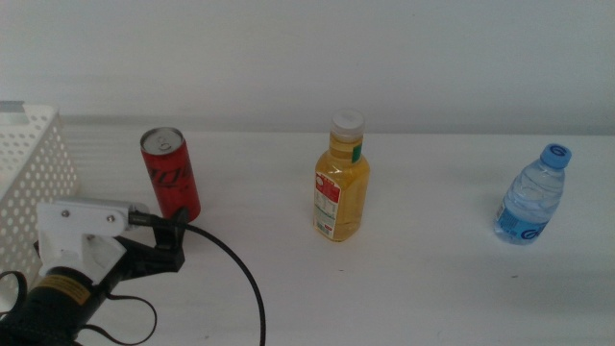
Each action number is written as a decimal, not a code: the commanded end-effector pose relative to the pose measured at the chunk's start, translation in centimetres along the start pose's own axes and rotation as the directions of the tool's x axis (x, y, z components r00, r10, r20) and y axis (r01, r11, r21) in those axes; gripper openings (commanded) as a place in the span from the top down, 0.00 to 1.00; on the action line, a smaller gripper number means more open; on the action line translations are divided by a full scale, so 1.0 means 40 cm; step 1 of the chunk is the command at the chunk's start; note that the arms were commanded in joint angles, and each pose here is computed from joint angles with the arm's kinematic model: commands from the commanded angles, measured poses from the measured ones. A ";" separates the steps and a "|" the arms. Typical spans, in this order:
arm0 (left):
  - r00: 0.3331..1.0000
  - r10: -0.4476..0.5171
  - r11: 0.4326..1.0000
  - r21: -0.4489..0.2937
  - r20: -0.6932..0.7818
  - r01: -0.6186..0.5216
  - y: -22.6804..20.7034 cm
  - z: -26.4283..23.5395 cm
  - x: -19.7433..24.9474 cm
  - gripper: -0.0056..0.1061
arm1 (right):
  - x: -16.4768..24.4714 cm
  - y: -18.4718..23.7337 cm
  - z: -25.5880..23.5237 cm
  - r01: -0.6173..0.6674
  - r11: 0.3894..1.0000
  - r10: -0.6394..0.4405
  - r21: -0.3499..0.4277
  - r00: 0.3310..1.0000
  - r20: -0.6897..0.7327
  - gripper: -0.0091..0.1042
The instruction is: Use arms to grab the bottles and put them into the dustbin to the left of the table.
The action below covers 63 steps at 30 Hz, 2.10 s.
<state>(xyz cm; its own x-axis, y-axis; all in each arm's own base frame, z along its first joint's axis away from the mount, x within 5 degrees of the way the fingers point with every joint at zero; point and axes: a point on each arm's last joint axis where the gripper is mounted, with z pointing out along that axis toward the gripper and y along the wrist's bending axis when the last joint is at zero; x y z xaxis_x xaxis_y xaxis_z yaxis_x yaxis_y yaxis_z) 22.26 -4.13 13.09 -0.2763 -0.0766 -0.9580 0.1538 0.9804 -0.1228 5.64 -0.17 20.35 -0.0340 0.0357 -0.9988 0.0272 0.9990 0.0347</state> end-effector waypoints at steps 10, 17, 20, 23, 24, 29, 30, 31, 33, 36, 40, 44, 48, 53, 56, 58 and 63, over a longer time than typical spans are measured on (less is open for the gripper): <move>1.000 -0.019 1.000 -0.022 0.022 0.020 0.007 0.065 0.008 0.11 | 0.031 -0.001 -0.002 0.012 1.000 -0.012 0.002 1.000 0.003 0.15; 1.000 -0.018 1.000 -0.022 0.021 0.018 0.007 0.105 0.010 0.11 | 0.031 -0.001 -0.002 0.012 1.000 -0.012 0.002 1.000 0.003 0.15; 1.000 -0.018 1.000 -0.022 0.018 0.018 0.007 0.121 0.009 0.11 | 0.031 -0.001 -0.002 0.012 1.000 -0.012 0.002 1.000 0.003 0.15; 1.000 -0.011 1.000 -0.022 0.008 0.012 0.008 0.137 0.014 0.11 | 0.031 -0.001 -0.002 0.012 1.000 -0.012 0.002 1.000 0.003 0.15; 1.000 -0.011 1.000 -0.022 0.011 0.012 0.008 0.143 0.014 0.11 | 0.031 -0.001 -0.002 0.012 1.000 -0.012 0.002 1.000 0.003 0.15; 1.000 -0.012 1.000 -0.023 0.003 0.012 0.009 0.169 0.022 0.11 | 0.031 -0.001 -0.002 0.012 1.000 -0.012 0.002 1.000 0.003 0.15; 1.000 -0.012 1.000 -0.022 0.005 0.012 0.009 0.174 0.022 0.11 | 0.031 -0.001 -0.002 0.012 1.000 -0.012 0.002 1.000 0.003 0.15; 1.000 -0.012 1.000 -0.023 0.003 0.012 0.009 0.177 0.024 0.11 | 0.031 -0.001 -0.002 0.012 1.000 -0.012 0.002 1.000 0.003 0.15; 1.000 -0.012 1.000 -0.023 0.002 0.012 0.010 0.190 0.027 0.11 | 0.031 -0.001 -0.002 0.012 1.000 -0.012 0.002 1.000 0.003 0.15; 1.000 -0.012 1.000 -0.022 0.007 0.012 0.010 0.209 0.028 0.11 | 0.031 -0.001 -0.002 0.012 1.000 -0.012 0.002 1.000 0.003 0.15; 1.000 -0.012 1.000 -0.022 0.004 0.012 0.011 0.232 0.032 0.11 | 0.031 -0.001 -0.002 0.012 1.000 -0.012 0.002 1.000 0.003 0.15; 1.000 0.016 1.000 -0.021 0.014 -0.016 0.010 0.254 0.027 0.11 | 0.031 -0.001 -0.002 0.012 1.000 -0.012 0.002 1.000 0.003 0.15; 1.000 0.015 1.000 -0.024 -0.011 -0.015 0.011 0.280 0.029 0.11 | 0.031 -0.001 -0.002 0.012 1.000 -0.012 0.002 1.000 0.003 0.15; 1.000 0.015 1.000 -0.022 0.007 -0.015 0.010 0.305 0.026 0.11 | 0.031 -0.001 -0.002 0.012 1.000 -0.012 0.002 1.000 0.003 0.15; 1.000 0.015 1.000 -0.020 0.019 -0.015 0.010 0.313 0.019 0.11 | 0.031 -0.001 -0.002 0.012 1.000 -0.012 0.002 1.000 0.003 0.15; 1.000 0.012 1.000 -0.025 0.028 -0.011 0.010 0.318 0.014 0.11 | 0.031 -0.001 -0.002 0.012 1.000 -0.012 0.002 1.000 0.003 0.15; 1.000 0.009 0.999 -0.031 0.002 -0.009 0.011 0.326 0.015 0.21 | 0.031 -0.001 -0.002 0.012 1.000 -0.012 0.002 1.000 0.003 0.15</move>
<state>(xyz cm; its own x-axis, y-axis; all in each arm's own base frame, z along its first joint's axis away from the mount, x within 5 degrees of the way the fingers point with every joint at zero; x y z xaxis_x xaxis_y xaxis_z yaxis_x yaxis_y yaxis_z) 34.43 -6.12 9.21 -0.2622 -0.0655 -0.9628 0.1363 0.9852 -0.1041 5.64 -0.17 20.35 -0.0340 0.0357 -0.9988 0.0272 0.9990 0.0347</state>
